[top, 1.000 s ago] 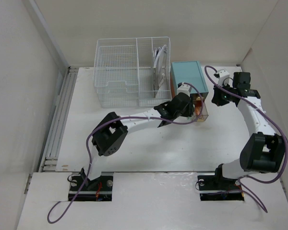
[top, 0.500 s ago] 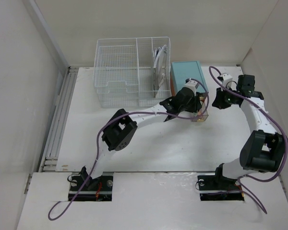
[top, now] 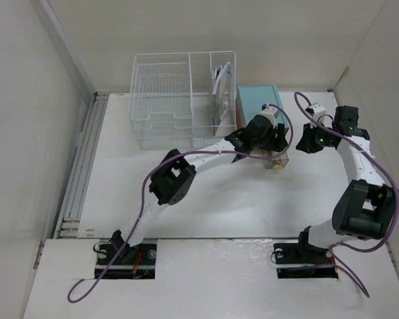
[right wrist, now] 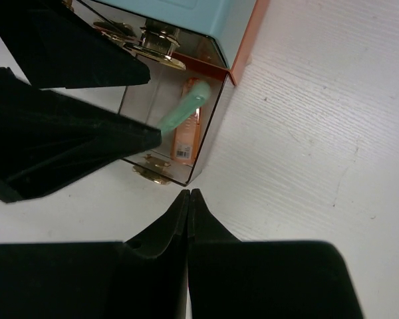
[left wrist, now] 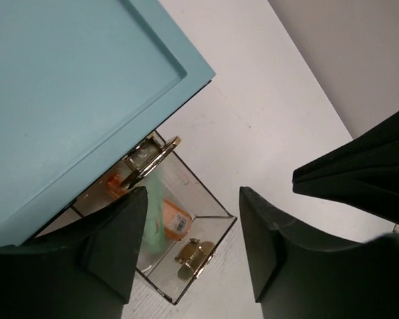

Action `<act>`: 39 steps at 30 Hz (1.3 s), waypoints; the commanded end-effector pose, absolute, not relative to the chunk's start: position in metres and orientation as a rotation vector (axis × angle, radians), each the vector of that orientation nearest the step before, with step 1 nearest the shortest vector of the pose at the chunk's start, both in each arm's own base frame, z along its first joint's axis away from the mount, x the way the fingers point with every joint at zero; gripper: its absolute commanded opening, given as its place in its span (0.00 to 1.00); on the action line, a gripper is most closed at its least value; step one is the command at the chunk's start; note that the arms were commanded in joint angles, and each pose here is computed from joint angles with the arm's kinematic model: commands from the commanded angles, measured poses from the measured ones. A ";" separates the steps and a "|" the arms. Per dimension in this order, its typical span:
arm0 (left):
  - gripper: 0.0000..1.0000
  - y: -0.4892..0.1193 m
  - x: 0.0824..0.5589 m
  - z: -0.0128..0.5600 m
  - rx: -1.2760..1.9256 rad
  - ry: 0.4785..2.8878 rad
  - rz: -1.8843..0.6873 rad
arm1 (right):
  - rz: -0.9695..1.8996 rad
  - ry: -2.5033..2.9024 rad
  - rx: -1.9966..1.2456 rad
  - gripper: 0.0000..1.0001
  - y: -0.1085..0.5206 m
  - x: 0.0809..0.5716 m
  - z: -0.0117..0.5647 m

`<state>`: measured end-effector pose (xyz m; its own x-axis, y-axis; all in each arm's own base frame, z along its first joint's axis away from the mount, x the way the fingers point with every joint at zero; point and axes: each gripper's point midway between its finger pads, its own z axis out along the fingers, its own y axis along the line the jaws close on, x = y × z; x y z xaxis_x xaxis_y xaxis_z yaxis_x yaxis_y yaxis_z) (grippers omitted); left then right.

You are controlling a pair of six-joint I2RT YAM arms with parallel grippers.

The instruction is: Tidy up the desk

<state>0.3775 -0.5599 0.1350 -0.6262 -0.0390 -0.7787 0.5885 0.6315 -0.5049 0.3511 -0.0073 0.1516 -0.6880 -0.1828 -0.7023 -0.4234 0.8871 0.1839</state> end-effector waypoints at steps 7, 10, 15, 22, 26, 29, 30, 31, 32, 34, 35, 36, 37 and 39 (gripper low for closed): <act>0.48 -0.543 0.375 0.193 0.423 1.939 -0.999 | 0.548 2.318 -0.509 0.00 0.005 0.342 0.143; 0.21 -0.541 0.356 0.218 0.435 1.903 -1.000 | 0.610 2.338 -0.536 0.00 0.010 0.336 0.134; 0.00 -0.523 0.333 0.227 0.435 1.887 -0.953 | 0.776 2.416 -0.548 0.00 0.020 0.325 0.118; 0.00 -0.499 0.297 0.228 0.491 1.879 -0.943 | 0.930 2.487 -0.728 0.00 0.023 0.302 0.102; 0.00 -0.484 0.281 0.215 0.489 1.897 -0.931 | 0.871 2.540 -0.724 0.00 0.016 0.305 0.087; 0.00 -0.468 0.272 0.215 0.459 1.890 -0.945 | 0.798 2.578 -0.649 0.00 0.014 0.318 0.081; 0.00 -0.463 0.269 0.227 0.450 1.864 -0.962 | 0.795 2.578 -0.634 0.00 0.017 0.321 0.081; 0.00 -0.462 0.262 0.229 0.449 1.859 -0.980 | 0.800 2.592 -0.578 0.00 0.018 0.323 0.082; 0.00 -0.458 0.262 0.231 0.438 1.849 -0.977 | 0.804 2.595 -0.567 0.00 0.021 0.327 0.081; 0.00 -0.446 0.256 0.233 0.416 1.846 -0.981 | 0.811 2.577 -0.502 0.00 0.027 0.338 0.084; 0.00 -0.442 0.254 0.234 0.416 1.846 -0.981 | 0.806 2.573 -0.476 0.00 0.026 0.344 0.084; 0.00 -0.438 0.249 0.226 0.411 1.863 -0.972 | 0.809 2.540 -0.461 0.00 0.028 0.352 0.087; 0.00 -0.433 0.247 0.234 0.403 1.842 -0.986 | 0.828 2.539 -0.433 0.00 0.029 0.355 0.085; 0.00 -0.426 0.245 0.236 0.394 1.839 -0.979 | 0.845 2.532 -0.371 0.00 0.031 0.363 0.087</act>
